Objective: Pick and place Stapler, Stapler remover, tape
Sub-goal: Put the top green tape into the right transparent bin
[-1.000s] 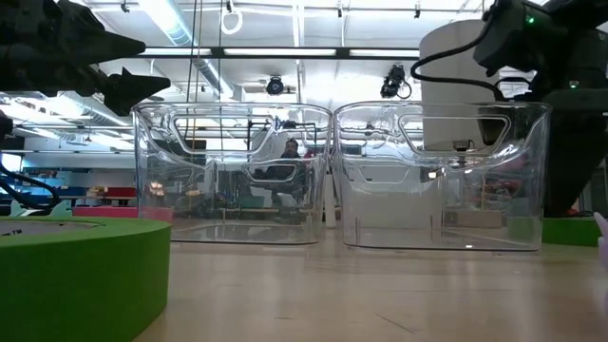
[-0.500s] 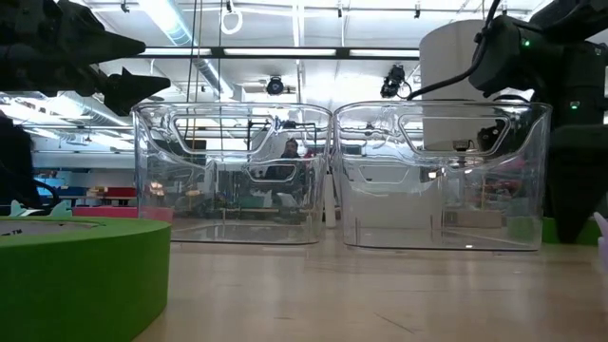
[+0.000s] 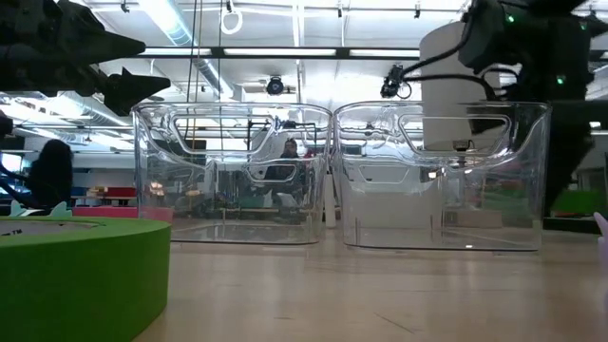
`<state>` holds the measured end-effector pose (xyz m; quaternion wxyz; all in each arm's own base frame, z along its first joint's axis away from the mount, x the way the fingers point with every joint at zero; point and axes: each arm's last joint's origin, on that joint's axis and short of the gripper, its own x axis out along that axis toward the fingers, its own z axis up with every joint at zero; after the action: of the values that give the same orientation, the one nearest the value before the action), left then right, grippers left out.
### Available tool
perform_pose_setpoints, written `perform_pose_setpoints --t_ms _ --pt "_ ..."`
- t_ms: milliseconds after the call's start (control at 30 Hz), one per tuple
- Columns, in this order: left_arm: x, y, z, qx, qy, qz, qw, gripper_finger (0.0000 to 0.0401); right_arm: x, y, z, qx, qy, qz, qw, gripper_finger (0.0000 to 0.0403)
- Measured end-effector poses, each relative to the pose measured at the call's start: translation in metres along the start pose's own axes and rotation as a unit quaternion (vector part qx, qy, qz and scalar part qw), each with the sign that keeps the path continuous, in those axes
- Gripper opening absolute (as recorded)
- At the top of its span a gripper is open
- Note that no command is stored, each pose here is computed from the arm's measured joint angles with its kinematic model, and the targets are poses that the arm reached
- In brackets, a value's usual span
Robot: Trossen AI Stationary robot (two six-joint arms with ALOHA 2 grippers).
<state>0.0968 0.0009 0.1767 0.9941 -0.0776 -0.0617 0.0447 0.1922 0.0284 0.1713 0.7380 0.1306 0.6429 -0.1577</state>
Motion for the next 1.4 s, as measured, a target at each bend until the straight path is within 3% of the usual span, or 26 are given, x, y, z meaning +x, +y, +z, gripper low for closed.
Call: perform_pose_setpoints --t_ms 200,433,533,767,1000,1400 --pt "0.0 0.0 0.0 0.0 0.0 0.0 1.0 0.0374 -0.044 -0.005 0.015 -0.007 0.004 -0.043 0.999 0.0058" --pt "0.0 0.0 0.0 0.0 0.0 0.0 1.0 0.0374 -0.11 0.004 0.04 -0.021 -0.075 -0.006 0.997 0.0058" --pt "0.0 0.0 0.0 0.0 0.0 0.0 1.0 0.0374 -0.122 0.013 0.051 -0.024 -0.104 0.0 0.994 0.0058" --pt "0.0 0.0 0.0 0.0 0.0 0.0 1.0 0.0374 -0.091 0.052 0.087 -0.116 -0.065 0.001 0.991 0.0058" --pt "0.0 0.0 0.0 0.0 0.0 0.0 1.0 0.0374 -0.068 0.08 0.119 -0.183 -0.051 0.045 0.981 0.0058" --pt "0.0 0.0 0.0 0.0 0.0 0.0 1.0 0.0374 -0.062 0.098 0.114 -0.185 -0.06 0.076 0.978 0.0058"
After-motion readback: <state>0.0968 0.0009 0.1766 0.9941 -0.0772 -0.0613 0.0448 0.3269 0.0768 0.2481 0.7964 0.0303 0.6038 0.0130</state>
